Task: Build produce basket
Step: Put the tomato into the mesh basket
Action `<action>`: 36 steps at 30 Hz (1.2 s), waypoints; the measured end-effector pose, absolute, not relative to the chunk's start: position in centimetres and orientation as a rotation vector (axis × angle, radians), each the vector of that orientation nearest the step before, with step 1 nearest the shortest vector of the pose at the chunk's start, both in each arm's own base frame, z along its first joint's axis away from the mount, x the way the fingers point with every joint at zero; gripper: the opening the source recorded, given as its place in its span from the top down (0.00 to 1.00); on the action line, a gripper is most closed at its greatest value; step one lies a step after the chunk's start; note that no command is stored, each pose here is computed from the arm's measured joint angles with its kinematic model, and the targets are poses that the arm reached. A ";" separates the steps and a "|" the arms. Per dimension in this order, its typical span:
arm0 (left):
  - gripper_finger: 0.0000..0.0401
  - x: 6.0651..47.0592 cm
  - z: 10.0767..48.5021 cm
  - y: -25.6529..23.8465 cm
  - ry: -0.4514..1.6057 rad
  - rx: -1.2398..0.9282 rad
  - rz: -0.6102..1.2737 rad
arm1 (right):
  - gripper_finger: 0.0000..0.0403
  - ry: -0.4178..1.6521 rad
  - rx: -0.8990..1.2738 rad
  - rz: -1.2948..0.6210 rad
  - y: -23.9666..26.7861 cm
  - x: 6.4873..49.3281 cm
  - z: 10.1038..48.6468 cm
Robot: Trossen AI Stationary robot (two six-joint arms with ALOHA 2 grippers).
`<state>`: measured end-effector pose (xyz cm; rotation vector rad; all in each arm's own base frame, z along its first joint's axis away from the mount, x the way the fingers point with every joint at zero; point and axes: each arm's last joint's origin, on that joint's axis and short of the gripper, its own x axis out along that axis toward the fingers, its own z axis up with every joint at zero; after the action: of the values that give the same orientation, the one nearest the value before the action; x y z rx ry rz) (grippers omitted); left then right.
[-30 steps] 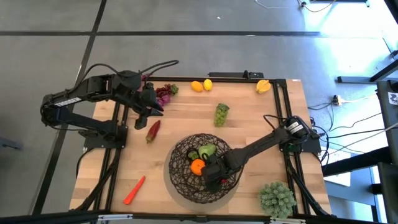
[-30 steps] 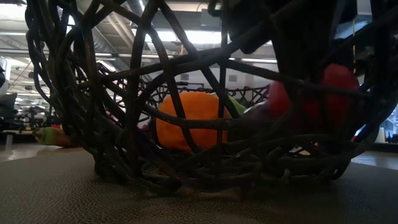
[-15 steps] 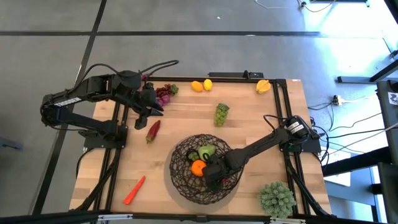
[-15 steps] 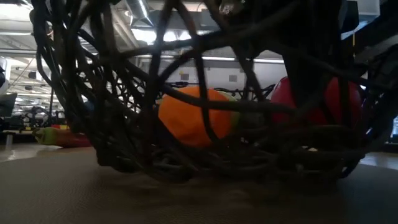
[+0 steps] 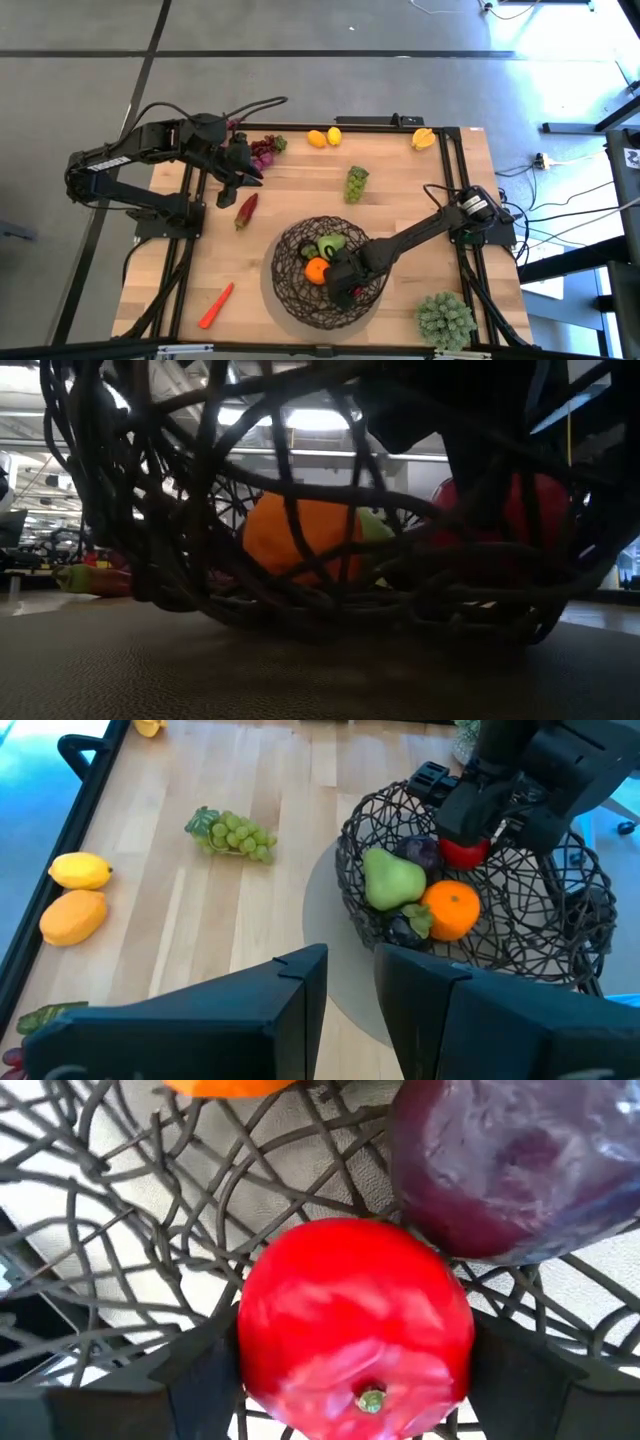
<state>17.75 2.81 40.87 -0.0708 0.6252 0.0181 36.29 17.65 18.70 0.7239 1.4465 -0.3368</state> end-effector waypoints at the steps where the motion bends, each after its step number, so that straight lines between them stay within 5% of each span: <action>1: 0.81 17.7 40.9 2.8 0.625 -0.071 0.018 | 0.22 1.448 0.722 -0.339 17.6 36.3 18.7; 17: 0.81 17.7 40.8 2.8 0.632 -0.087 0.013 | 0.22 1.444 0.699 -0.375 17.7 36.5 20.4; 25: 0.81 17.6 41.0 1.9 0.599 -0.123 -0.299 | 0.22 1.438 0.694 -0.380 17.7 36.5 20.4; 36: 0.81 17.7 40.9 2.1 0.607 -0.098 -0.234 | 0.22 1.422 0.703 -0.372 17.7 36.6 20.4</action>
<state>17.67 2.11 40.91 -0.0981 0.6068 -0.2344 36.64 17.73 20.43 0.7032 1.4222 -0.3716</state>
